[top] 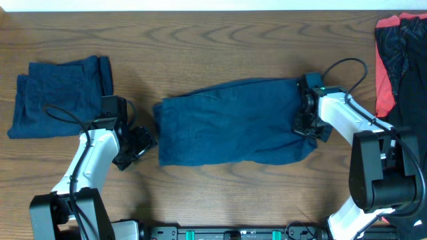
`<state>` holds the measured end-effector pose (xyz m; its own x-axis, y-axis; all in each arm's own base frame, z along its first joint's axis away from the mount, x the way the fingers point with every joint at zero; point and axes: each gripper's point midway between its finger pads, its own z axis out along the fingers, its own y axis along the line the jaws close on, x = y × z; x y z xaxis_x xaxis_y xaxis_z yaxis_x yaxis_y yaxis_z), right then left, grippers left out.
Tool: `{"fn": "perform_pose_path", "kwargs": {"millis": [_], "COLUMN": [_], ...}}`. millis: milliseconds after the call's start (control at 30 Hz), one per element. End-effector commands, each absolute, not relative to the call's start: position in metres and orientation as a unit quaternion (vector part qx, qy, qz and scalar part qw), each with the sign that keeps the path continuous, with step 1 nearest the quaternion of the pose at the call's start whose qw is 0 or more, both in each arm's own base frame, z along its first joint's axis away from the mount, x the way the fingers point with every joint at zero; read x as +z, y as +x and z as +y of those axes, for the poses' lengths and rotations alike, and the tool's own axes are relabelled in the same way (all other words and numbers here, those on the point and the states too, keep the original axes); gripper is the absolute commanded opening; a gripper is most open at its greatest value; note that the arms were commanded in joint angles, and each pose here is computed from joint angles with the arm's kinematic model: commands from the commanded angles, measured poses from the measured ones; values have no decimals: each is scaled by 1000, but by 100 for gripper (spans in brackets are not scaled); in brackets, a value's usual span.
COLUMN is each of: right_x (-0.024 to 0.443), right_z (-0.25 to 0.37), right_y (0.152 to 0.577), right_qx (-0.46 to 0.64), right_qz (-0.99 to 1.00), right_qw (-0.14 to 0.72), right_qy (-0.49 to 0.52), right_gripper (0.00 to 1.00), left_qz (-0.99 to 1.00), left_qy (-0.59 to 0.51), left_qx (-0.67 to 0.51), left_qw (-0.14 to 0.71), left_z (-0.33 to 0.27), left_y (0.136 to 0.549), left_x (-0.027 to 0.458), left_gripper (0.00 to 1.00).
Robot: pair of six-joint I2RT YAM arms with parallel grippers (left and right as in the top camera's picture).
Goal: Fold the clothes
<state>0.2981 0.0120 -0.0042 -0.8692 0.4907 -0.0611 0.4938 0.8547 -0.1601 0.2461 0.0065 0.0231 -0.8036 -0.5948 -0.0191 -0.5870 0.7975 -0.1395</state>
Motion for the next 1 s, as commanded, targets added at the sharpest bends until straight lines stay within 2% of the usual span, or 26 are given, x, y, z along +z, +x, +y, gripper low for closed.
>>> {"fn": "perform_pose_path", "kwargs": {"millis": [0, 67, 133, 267, 333, 367, 467, 567, 667, 967], "right_x": [-3, 3, 10, 30, 43, 51, 68, 80, 82, 79], "right_z": [-15, -13, -12, -11, -10, -10, -2, 9, 20, 27], "right_y": [291, 298, 302, 309, 313, 316, 325, 330, 332, 329], "right_qx": [-144, -135, -125, -110, -100, -93, -64, -29, -2, 15], "right_qz": [945, 945, 945, 943, 941, 940, 947, 953, 961, 967], "right_qw": [28, 46, 59, 92, 113, 126, 154, 170, 169, 155], "right_qy": [293, 295, 297, 301, 304, 302, 274, 249, 220, 203], "right_gripper": [1, 4, 14, 64, 78, 82, 80, 75, 71, 70], "left_qz": [957, 958, 957, 955, 955, 954, 947, 931, 924, 929], "left_qy": [-266, -239, -210, -148, -120, -101, -66, -46, -44, -55], "left_qx": [-104, -137, -161, -200, -210, -211, -218, -225, -217, -241], "left_qw": [51, 85, 119, 160, 174, 185, 228, 285, 312, 277], "left_z": [-6, -14, -22, -43, -55, -60, -72, -78, -75, -84], "left_y": [254, 268, 281, 299, 306, 310, 328, 352, 368, 382], "left_x": [33, 44, 56, 74, 78, 80, 89, 104, 106, 61], "left_gripper": [79, 79, 83, 87, 87, 87, 86, 77, 77, 76]}}
